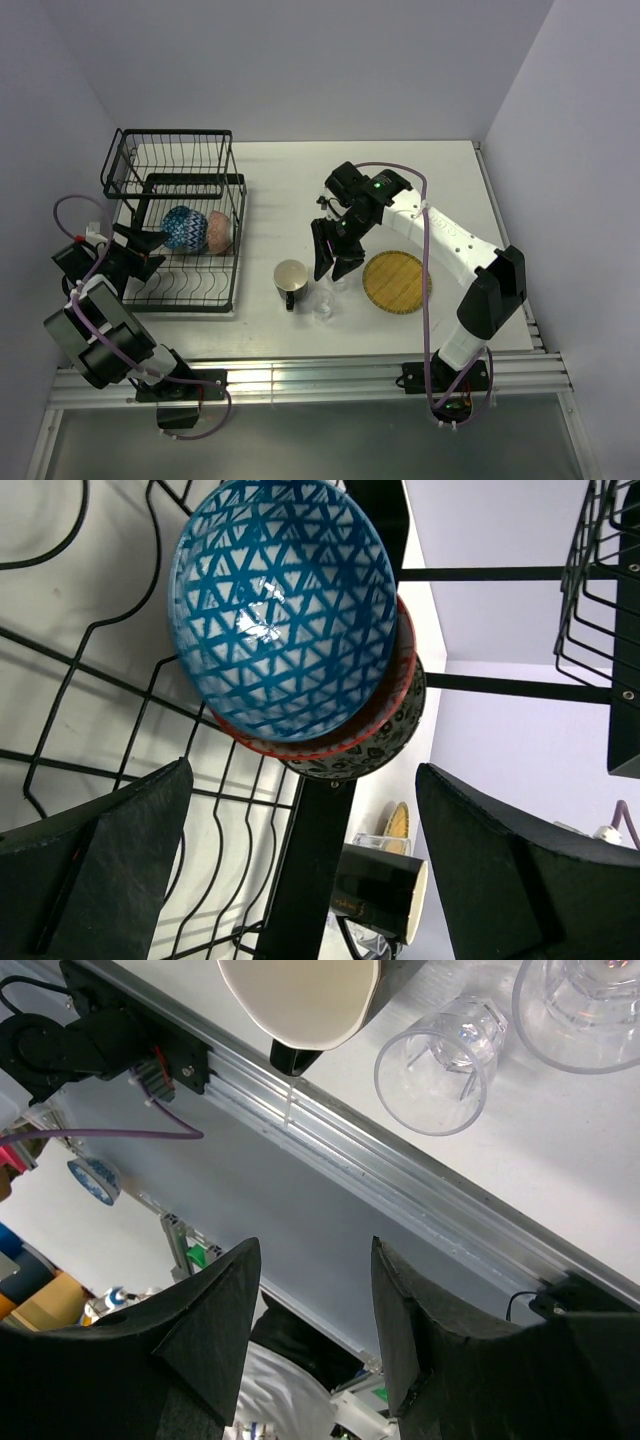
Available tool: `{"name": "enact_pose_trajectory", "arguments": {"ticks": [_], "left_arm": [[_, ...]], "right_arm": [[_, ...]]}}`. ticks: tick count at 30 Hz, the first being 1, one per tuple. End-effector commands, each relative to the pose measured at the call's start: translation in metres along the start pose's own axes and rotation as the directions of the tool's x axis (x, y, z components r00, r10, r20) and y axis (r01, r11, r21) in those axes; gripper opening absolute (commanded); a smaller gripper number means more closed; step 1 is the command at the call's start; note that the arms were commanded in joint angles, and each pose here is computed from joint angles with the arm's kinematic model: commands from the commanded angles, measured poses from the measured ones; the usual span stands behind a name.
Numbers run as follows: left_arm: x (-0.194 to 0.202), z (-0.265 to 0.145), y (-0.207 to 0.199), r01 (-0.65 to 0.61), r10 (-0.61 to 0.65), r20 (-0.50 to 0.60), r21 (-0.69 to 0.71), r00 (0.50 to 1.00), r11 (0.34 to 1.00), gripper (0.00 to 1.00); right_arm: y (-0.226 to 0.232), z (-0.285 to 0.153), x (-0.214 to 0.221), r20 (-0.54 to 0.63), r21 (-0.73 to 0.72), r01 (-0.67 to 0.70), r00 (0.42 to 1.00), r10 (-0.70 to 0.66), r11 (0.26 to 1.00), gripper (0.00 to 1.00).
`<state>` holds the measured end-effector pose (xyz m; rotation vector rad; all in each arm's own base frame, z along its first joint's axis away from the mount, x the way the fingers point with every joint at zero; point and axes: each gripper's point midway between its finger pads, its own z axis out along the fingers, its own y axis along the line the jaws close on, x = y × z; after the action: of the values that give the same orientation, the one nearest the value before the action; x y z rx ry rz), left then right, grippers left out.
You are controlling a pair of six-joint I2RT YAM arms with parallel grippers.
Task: Load the mixed dishes into the dish rack
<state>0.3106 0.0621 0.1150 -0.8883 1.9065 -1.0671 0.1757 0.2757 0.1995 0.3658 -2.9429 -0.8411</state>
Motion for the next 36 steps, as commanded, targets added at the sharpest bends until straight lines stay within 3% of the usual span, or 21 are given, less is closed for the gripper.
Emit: {"name": "enact_pose_trajectory", "arguments": {"ticks": [1,11,19,26,32,36], "left_arm": [[-0.003,-0.002,0.003,-0.047,0.048,0.023,-0.013,0.999,0.999,0.99],[-0.016,-0.01,-0.023,-0.157,0.155,0.082,0.029,0.985,0.987,0.99],[-0.02,-0.011,0.0,-0.007,0.023,0.119,-0.134,0.993,0.991,0.99],[-0.036,-0.013,-0.005,0.039,0.0,0.205,-0.185,0.979,0.982,0.85],[-0.036,0.004,-0.008,0.077,-0.036,0.197,-0.206,0.98,0.976,0.74],[-0.029,0.021,-0.009,0.087,-0.047,0.173,-0.228,0.984,0.97,0.72]], "right_arm": [[0.005,-0.006,-0.004,0.051,-0.019,0.044,0.998,-0.043,0.999,0.56],[0.007,-0.005,-0.005,0.046,-0.031,0.042,0.998,-0.04,0.999,0.56],[0.01,-0.007,-0.007,0.055,-0.039,0.046,0.998,-0.044,0.998,0.55],[0.011,-0.011,-0.009,0.072,-0.041,0.048,0.996,-0.045,0.998,0.55],[0.009,-0.015,-0.011,0.088,-0.049,0.042,0.995,-0.038,0.998,0.55],[0.008,-0.018,-0.013,0.098,-0.054,0.036,0.995,-0.031,0.998,0.55]]}}
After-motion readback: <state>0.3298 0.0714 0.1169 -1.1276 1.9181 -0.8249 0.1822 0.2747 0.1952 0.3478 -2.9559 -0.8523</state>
